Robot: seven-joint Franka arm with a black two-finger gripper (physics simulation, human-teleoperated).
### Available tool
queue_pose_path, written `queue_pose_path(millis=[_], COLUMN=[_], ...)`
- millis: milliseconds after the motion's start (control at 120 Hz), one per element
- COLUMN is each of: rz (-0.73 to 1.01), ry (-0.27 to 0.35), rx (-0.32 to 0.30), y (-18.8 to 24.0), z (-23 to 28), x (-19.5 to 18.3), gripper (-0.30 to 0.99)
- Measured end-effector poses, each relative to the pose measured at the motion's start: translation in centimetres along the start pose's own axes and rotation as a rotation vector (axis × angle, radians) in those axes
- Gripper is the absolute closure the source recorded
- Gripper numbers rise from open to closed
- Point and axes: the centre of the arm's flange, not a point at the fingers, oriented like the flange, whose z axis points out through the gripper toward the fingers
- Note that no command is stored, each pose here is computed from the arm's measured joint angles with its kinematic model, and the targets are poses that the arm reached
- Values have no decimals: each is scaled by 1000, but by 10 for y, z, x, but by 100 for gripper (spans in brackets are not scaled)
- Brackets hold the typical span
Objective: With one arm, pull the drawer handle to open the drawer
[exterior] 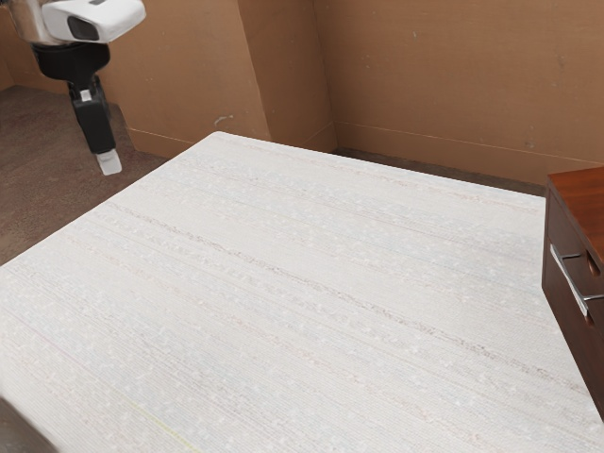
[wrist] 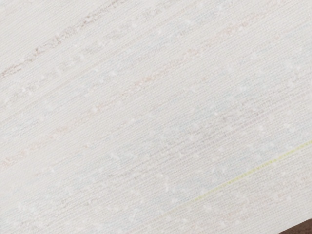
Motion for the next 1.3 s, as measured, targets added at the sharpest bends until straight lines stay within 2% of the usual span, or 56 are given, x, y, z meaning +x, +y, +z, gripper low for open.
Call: queue_pose_path(millis=[183, 208, 267, 300, 433, 558, 675, 792, 917, 1067, 1300], rz=[76, 81, 97, 123, 391, 707, 871, 1033, 1161, 1296, 1496], ry=[25, 47, 142, 167, 138, 147, 167, 163, 146, 172, 233], rx=[-8, -14, 10, 14, -43, -43, -19, -35, 20, 101, 199], y=[4, 4, 15, 18, 35, 96, 109, 132, 150, 168, 216], z=[-2, -7, -44, -52, -13, -3, -5, 19, 44, 44, 73], x=[2, -1, -30, -35, 39, 106, 116, 119, 127, 146, 193], gripper=[0, 0, 0, 0, 0, 0, 0, 0, 0, 0, 0])
